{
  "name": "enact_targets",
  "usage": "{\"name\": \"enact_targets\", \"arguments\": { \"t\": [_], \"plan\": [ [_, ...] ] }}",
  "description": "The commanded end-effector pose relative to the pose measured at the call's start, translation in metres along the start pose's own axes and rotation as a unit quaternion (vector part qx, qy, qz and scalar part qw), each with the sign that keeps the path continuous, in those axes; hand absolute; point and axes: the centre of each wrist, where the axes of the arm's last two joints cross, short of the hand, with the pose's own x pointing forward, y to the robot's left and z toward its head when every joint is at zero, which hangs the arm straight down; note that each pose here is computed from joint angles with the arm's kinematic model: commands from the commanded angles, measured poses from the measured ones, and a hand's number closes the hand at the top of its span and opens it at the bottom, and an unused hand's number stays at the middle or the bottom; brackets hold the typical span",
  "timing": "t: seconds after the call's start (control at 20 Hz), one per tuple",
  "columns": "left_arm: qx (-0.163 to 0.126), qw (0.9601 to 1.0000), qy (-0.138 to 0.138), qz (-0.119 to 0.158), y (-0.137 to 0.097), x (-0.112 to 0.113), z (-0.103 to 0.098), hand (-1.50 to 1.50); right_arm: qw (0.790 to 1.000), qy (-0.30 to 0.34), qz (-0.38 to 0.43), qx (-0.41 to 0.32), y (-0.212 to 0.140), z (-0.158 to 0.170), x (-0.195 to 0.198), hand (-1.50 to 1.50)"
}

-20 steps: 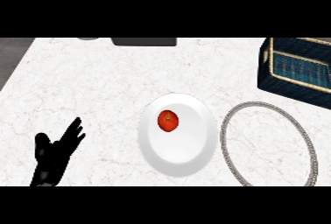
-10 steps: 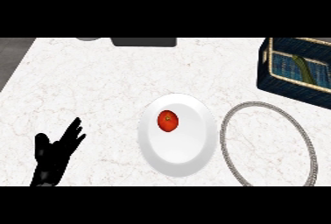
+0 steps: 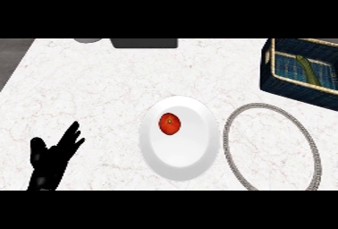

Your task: Pick the squash from the placemat and place it in the basket

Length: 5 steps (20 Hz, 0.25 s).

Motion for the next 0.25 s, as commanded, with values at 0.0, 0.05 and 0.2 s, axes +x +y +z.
{"name": "enact_targets", "arguments": {
  "t": [0.0, 0.05, 0.2],
  "plan": [
    [0.001, 0.9982, 0.059, 0.005, 0.002, -0.030, 0.000, 0.00, 0.999, 0.023, -0.017, -0.034, -0.027, -0.007, -0.003, -1.50],
    [-0.004, 0.9979, 0.065, 0.005, -0.002, -0.025, 0.007, 0.00, 0.998, 0.035, -0.020, -0.044, -0.041, -0.010, -0.020, -1.50],
    [0.008, 0.9977, 0.067, -0.002, 0.003, -0.030, 0.009, 0.00, 0.998, 0.039, -0.026, -0.046, -0.061, -0.009, -0.054, -1.50]
  ]
}}
